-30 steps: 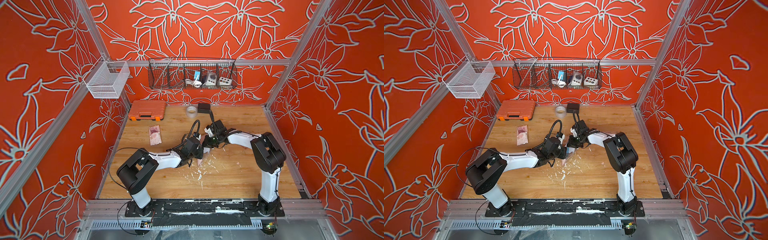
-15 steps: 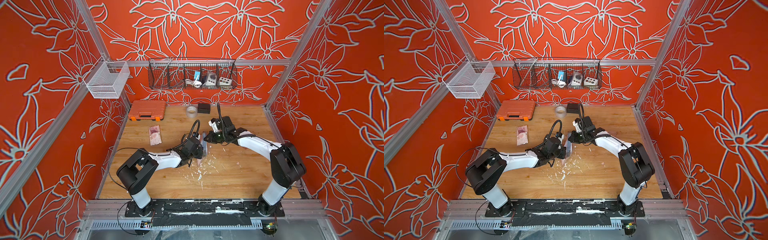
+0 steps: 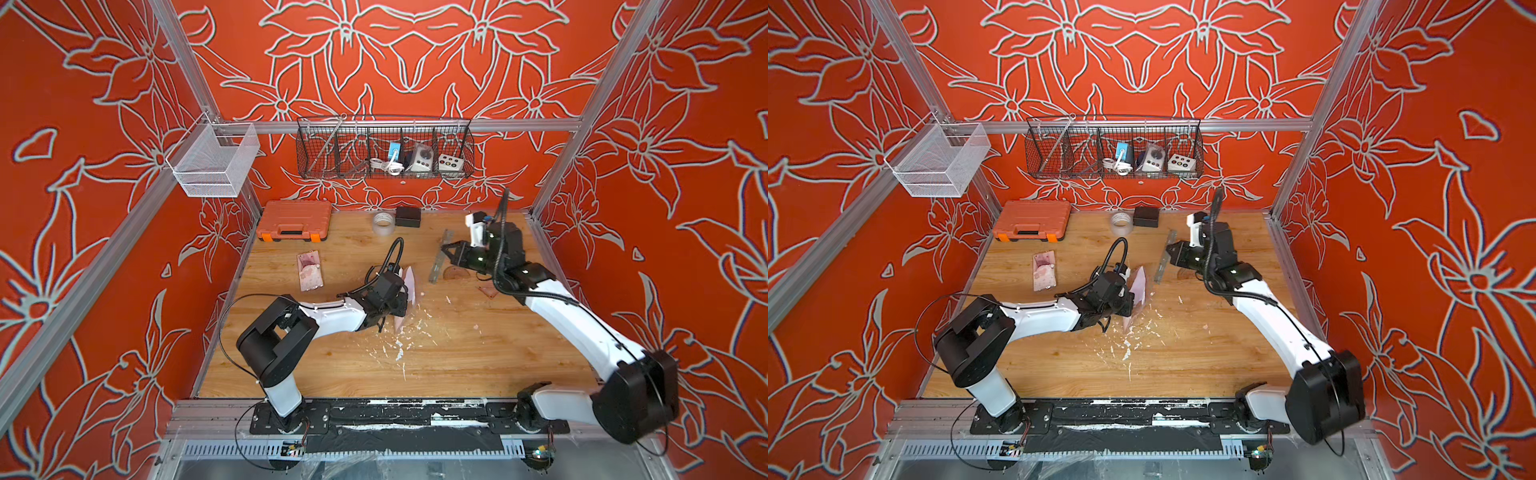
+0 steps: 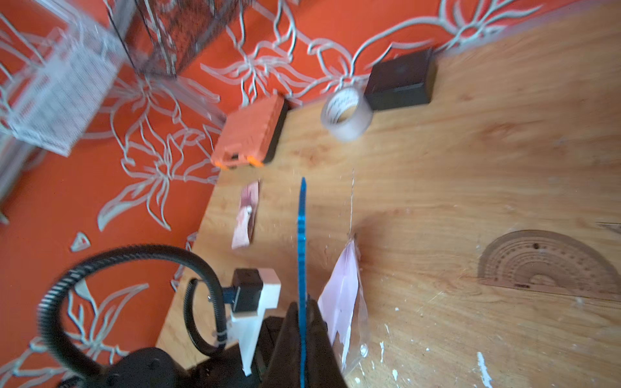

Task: Open the ruler set and take out the ruler
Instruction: Place the ruler set bag at the center of the board.

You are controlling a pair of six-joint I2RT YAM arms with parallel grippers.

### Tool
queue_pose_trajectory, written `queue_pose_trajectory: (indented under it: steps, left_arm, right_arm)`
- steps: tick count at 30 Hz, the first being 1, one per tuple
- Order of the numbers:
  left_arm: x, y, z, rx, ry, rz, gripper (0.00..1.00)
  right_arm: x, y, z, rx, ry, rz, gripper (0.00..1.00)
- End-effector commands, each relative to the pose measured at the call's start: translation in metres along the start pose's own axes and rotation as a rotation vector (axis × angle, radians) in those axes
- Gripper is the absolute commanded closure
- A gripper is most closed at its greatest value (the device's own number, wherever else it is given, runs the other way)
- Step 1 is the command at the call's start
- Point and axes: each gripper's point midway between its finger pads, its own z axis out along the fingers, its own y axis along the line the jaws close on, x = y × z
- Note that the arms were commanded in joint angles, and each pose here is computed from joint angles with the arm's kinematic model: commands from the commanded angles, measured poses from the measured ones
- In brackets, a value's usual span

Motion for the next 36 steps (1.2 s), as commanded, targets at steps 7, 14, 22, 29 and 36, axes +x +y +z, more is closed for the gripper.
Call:
queue_pose_trajectory:
  steps: [7, 14, 22, 29, 36]
  left_arm:
    - [-0.022, -0.005, 0.019, -0.097, 0.064, 0.01, 1.0]
    - [-0.044, -0.01, 0.045, -0.174, 0.074, 0.03, 1.0]
    - [-0.058, -0.026, 0.07, -0.199, 0.092, 0.043, 1.0]
    - [-0.054, -0.038, 0.087, -0.184, 0.119, 0.048, 1.0]
    - [-0.057, -0.035, 0.083, -0.221, 0.102, 0.016, 0.74]
  right_arm:
    - [0.076, -0.122, -0.009, 0.185, 0.083, 0.435, 1.0]
    - [0.119, -0.144, 0.003, 0.194, 0.184, 0.455, 1.0]
    - [0.129, -0.164, 0.021, 0.209, 0.184, 0.491, 1.0]
    - [0.125, -0.179, 0.031, 0.225, 0.176, 0.509, 1.0]
    - [0.128, -0.191, 0.035, 0.249, 0.185, 0.538, 1.0]
